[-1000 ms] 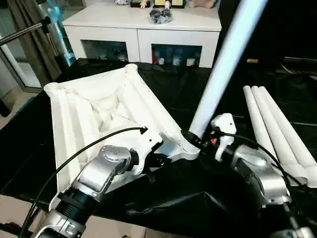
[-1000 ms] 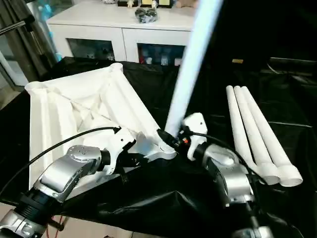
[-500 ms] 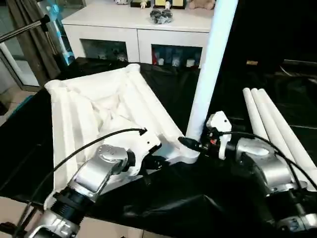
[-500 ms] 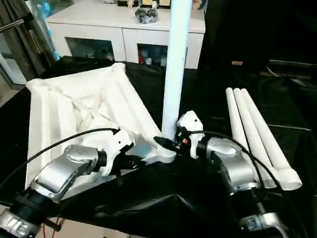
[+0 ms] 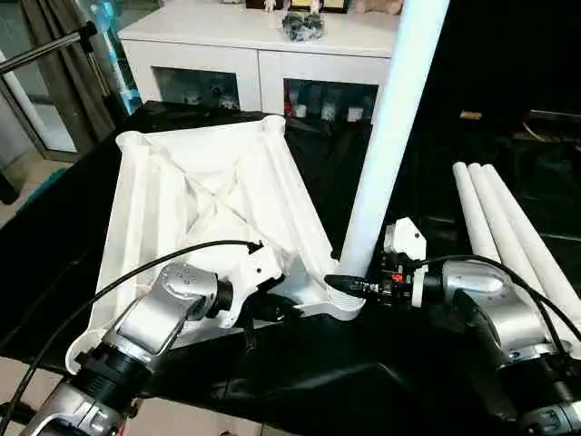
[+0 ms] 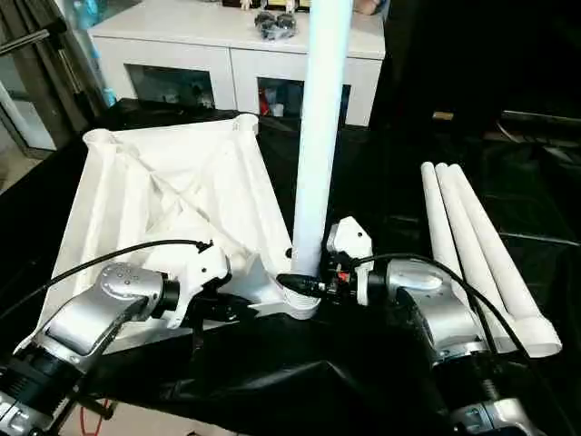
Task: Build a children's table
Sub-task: Rotate leg to tighten
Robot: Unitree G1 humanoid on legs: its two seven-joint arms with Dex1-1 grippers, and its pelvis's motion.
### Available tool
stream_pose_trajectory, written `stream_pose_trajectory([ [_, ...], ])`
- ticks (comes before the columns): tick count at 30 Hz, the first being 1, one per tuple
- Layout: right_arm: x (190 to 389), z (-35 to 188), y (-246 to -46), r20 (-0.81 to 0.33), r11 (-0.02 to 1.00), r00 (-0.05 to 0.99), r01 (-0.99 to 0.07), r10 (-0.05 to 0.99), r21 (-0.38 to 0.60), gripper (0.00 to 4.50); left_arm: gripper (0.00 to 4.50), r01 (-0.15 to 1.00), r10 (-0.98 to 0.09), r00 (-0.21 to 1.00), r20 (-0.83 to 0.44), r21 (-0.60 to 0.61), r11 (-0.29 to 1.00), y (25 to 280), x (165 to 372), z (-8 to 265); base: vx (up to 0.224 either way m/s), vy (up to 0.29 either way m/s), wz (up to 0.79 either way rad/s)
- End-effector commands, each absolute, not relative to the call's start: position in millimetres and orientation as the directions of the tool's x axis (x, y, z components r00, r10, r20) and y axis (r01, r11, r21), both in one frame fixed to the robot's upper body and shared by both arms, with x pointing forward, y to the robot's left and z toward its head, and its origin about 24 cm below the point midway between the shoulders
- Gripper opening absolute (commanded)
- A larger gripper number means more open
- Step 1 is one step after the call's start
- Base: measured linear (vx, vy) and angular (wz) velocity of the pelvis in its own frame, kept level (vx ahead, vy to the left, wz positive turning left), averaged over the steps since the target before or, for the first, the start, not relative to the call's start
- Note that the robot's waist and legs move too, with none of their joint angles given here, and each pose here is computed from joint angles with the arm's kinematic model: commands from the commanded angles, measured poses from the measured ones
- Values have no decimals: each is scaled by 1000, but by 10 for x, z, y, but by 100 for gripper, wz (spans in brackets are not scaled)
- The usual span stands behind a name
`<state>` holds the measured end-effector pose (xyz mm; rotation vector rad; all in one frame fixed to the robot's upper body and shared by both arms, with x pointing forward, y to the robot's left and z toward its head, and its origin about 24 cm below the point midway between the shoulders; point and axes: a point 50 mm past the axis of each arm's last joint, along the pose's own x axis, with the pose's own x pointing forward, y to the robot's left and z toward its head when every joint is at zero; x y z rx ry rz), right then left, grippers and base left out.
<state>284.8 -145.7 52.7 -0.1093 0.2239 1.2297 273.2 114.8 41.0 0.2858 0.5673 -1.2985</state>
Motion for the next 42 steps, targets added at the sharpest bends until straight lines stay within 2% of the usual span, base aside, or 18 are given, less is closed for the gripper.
stream_pose_trajectory([
  [1,2732,100,-1445,-364,400,321,-901,874,166,190,0,967,-859,188,-476,-64,246,1019,2810,565,0,0,0],
  [5,2832,21,-1472,-393,574,497,-812,774,105,190,0,918,-820,324,-471,-55,394,952,2941,547,0,0,0],
  [6,2879,-12,-1462,-400,646,564,-756,723,101,190,0,884,-793,390,-467,-52,465,890,3006,546,0,0,0],
  [8,2898,-25,-1454,-403,672,588,-734,702,101,190,0,868,-781,416,-465,-51,493,861,3031,548,0,0,0],
  [9,2947,-59,-1419,-416,726,632,-679,654,110,190,0,844,-765,452,-458,-56,533,772,3069,567,0,0,0],
  [13,3063,-124,-1287,-449,818,701,-559,554,138,190,0,780,-715,539,-446,-57,623,569,3165,627,0,0,0],
  [16,3083,-134,-1258,-457,831,709,-536,537,145,190,0,769,-707,552,-442,-60,637,533,3180,641,0,0,0],
  [18,3147,-125,-1108,-466,853,721,-489,513,182,190,0,746,-689,576,-440,-62,663,426,3210,672,0,0,0],
  [22,3167,-110,-995,-481,838,697,-514,532,181,190,0,741,-674,582,-455,-45,670,419,3205,651,0,0,0],
  [26,3189,-107,-980,-498,851,706,-504,504,146,190,0,740,-672,583,-457,-42,671,446,3196,643,0,0,0],
  [29,3203,-84,-972,-480,849,711,-502,514,165,190,0,737,-665,590,-458,-33,676,464,3201,638,0,0,0],
  [31,3226,-42,-975,-458,850,723,-495,517,179,246,0,736,-665,593,-455,-28,676,470,3202,640,0,0,0],
  [35,3236,-4,-971,-443,841,721,-508,533,186,269,0,745,-675,590,-444,-23,666,459,3199,651,0,0,0],
  [42,3254,173,-970,-369,785,696,-582,616,214,340,0,802,-735,539,-412,-17,597,427,3141,690,0,0,0],
])
